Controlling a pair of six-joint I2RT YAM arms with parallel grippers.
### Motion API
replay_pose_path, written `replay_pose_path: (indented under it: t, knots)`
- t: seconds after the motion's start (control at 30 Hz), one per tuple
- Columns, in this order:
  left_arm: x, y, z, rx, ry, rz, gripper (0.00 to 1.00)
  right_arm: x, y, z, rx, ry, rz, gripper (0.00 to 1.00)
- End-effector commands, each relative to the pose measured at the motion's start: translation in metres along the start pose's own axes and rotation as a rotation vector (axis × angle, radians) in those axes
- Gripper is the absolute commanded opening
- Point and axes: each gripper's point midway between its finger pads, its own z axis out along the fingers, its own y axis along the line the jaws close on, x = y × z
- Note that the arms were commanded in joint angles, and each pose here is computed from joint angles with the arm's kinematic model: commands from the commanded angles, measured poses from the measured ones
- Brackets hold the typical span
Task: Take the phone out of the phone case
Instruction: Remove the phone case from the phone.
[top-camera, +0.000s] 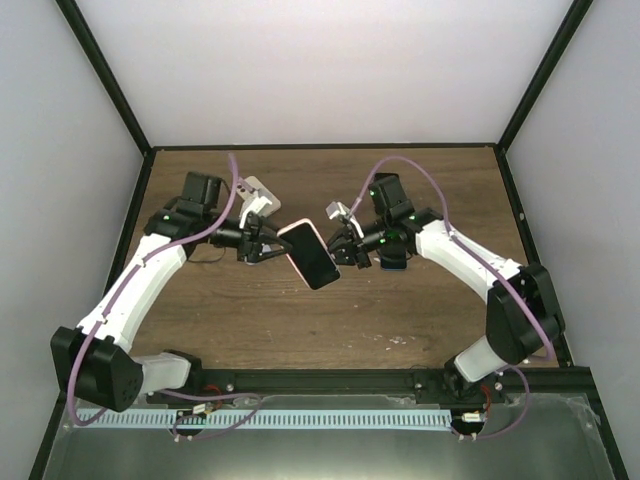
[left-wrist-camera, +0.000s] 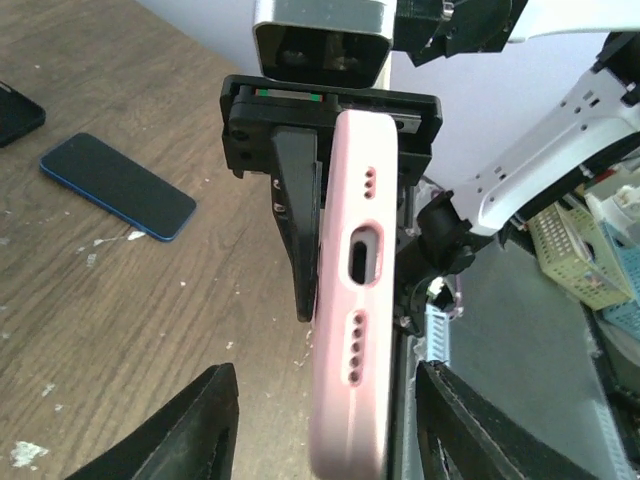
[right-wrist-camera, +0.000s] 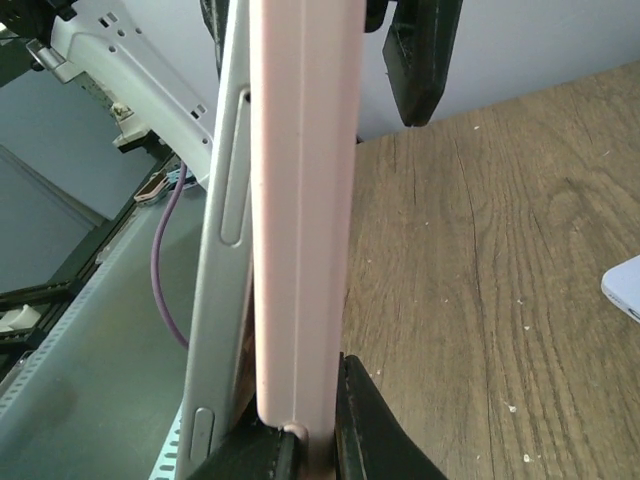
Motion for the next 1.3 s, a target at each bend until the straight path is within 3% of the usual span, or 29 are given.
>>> replay_pose_path:
  t: [0.0, 0.17, 0.33, 0.57, 0.77, 1.0, 1.27]
  knots:
    - [-0.003, 0.016, 0.001, -0.089, 0.005, 0.029, 0.53, -0.023, -0.001, 0.001, -0.027, -0.032, 0.044, 0.01]
    - [-0.026, 0.056, -0.018, -0.374, -0.053, 0.066, 0.68, -0.026, -0.026, 0.003, 0.027, -0.057, 0.241, 0.01]
    - [-0.049, 0.075, -0.042, -0.562, -0.101, 0.147, 0.71, -0.037, -0.049, -0.010, 0.142, -0.115, 0.322, 0.01]
    - [-0.041, 0.065, -0.036, -0.545, -0.031, 0.285, 0.70, -0.050, -0.072, -0.023, 0.230, -0.154, 0.420, 0.01]
    - [-0.035, 0.060, -0.028, -0.568, -0.011, 0.335, 0.70, -0.043, -0.102, -0.031, 0.380, -0.192, 0.651, 0.01]
    - [-0.019, 0.052, 0.008, -0.606, 0.123, 0.484, 0.70, -0.033, -0.126, -0.032, 0.447, -0.225, 0.909, 0.01]
    - [-0.018, 0.063, 0.031, -0.690, 0.183, 0.564, 0.65, -0.010, -0.137, -0.026, 0.434, -0.247, 1.133, 0.01]
